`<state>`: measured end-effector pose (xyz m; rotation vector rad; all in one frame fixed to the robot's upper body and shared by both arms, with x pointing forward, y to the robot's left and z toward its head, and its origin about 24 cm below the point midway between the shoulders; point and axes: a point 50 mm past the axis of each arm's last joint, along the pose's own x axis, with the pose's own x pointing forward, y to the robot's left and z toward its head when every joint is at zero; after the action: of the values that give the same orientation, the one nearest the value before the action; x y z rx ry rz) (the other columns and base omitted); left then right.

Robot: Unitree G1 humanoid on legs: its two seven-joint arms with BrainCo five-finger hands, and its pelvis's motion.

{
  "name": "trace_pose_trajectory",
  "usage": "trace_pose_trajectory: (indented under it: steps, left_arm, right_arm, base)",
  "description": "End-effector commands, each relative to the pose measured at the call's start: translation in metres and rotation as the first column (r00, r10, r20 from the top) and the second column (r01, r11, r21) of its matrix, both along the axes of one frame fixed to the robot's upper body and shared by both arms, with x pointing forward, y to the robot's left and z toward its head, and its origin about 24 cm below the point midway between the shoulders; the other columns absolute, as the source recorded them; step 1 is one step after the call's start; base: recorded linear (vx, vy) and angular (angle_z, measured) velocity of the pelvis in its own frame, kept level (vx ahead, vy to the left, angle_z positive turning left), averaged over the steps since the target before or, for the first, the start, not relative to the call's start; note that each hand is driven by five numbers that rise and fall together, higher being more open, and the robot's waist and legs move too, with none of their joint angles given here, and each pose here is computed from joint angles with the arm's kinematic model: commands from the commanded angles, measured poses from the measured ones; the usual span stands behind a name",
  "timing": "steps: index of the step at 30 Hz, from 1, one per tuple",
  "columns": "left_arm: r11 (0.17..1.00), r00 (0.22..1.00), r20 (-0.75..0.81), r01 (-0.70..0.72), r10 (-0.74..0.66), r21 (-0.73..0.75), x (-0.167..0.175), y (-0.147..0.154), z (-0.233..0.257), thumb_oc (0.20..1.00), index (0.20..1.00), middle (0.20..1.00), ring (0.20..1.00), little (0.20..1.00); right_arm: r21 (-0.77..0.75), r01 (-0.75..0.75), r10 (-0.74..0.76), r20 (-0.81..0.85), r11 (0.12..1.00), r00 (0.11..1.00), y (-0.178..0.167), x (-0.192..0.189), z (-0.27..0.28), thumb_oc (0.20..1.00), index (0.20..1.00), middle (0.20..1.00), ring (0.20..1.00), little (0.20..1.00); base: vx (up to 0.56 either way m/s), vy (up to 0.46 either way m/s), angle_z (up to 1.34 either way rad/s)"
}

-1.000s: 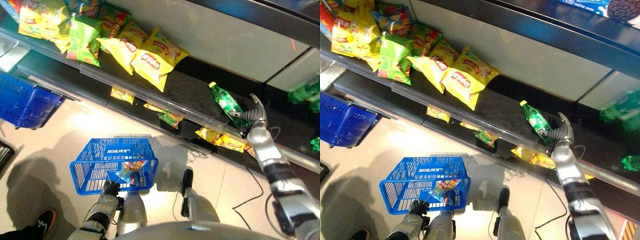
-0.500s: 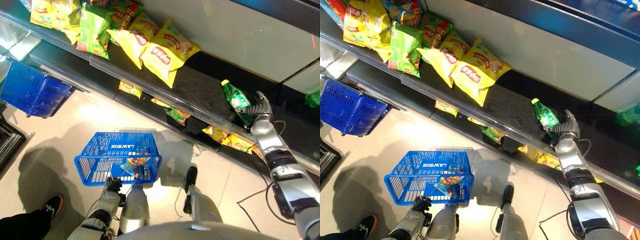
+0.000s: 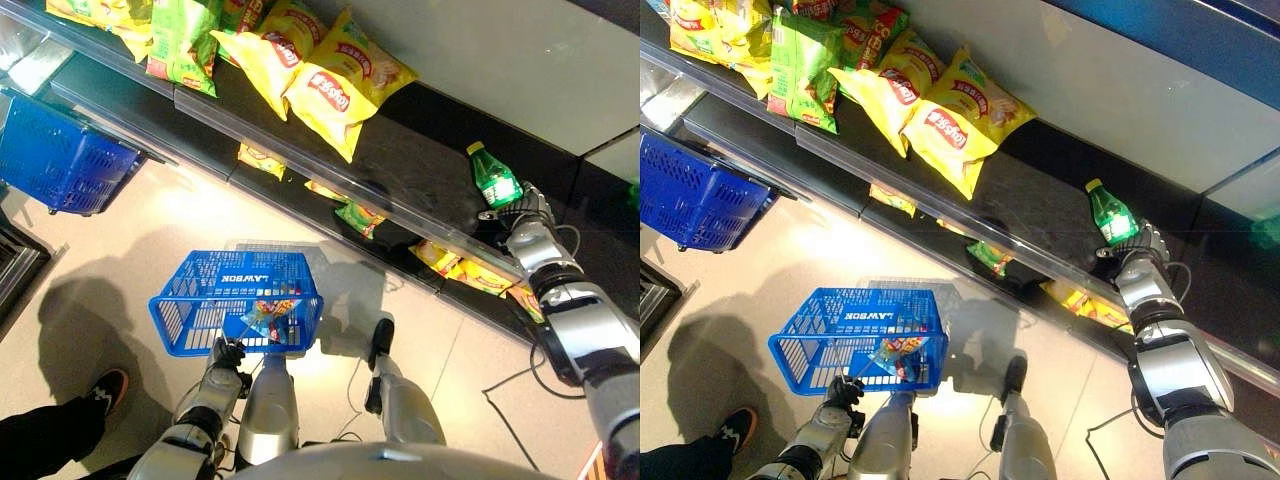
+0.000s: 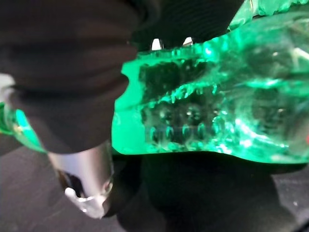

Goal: Pick up the snacks into the basket

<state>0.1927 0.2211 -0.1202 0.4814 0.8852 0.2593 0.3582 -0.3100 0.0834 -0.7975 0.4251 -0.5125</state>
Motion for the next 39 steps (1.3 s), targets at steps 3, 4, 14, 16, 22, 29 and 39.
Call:
trace_pose_trajectory:
  steps: [3, 4, 14, 16, 22, 29, 39]
  left_arm:
    - [0.999, 0.994, -0.097, 0.051, -0.049, 0.017, -0.022, -0.012, -0.015, 0.200, 0.200, 0.200, 0.200, 0.200]
    - [0.998, 0.994, -0.092, 0.057, -0.055, 0.014, -0.021, -0.014, -0.014, 0.200, 0.200, 0.200, 0.200, 0.200]
    - [0.995, 0.994, -0.050, 0.102, -0.101, 0.013, -0.010, -0.025, -0.010, 0.200, 0.200, 0.200, 0.200, 0.200]
    - [0.995, 0.994, -0.045, 0.099, -0.099, 0.006, -0.008, -0.027, -0.009, 0.200, 0.200, 0.200, 0.200, 0.200]
    - [0.970, 0.976, -0.072, 0.214, -0.206, 0.115, 0.002, -0.029, -0.006, 0.200, 0.200, 0.200, 0.200, 0.200]
    - [0.962, 0.973, -0.089, 0.225, -0.213, 0.154, 0.002, -0.023, -0.005, 0.200, 0.200, 0.200, 0.200, 0.200]
    - [0.971, 0.977, -0.161, 0.166, -0.138, 0.172, -0.021, -0.002, -0.013, 0.200, 0.200, 0.200, 0.200, 0.200]
  right_arm:
    - [-0.001, 0.050, -0.050, 0.022, 0.999, 0.998, -0.016, 0.003, 0.022, 1.000, 1.000, 1.000, 1.000, 1.000]
    - [-0.007, 0.046, -0.046, 0.027, 0.999, 0.999, -0.016, 0.004, 0.024, 1.000, 1.000, 1.000, 1.000, 1.000]
    - [-0.043, 0.007, -0.005, 0.031, 0.999, 1.000, -0.002, 0.015, 0.034, 0.200, 0.200, 0.200, 0.200, 0.200]
    - [-0.032, -0.013, 0.014, 0.027, 0.999, 1.000, 0.005, 0.017, 0.030, 0.200, 0.200, 0.200, 0.200, 0.200]
    - [0.038, -0.065, 0.064, 0.005, 0.997, 0.998, 0.032, 0.016, 0.000, 0.200, 0.200, 0.200, 0.200, 0.200]
    - [0.209, -0.030, 0.019, 0.056, 0.977, 0.998, 0.039, 0.000, -0.032, 0.200, 0.200, 0.200, 0.200, 0.200]
    - [0.394, -0.058, -0.167, 0.514, 0.917, 0.841, 0.000, -0.037, 0.012, 0.200, 0.200, 0.200, 0.200, 0.200]
  base:
    - [0.00, 0.001, 0.01]
    - [0.00, 0.000, 0.00]
    - [0.00, -0.001, 0.01]
    - [0.00, 0.000, 0.00]
    - [0.00, 0.000, 0.00]
    - [0.00, -0.002, 0.01]
    - [0.04, -0.026, -0.01]
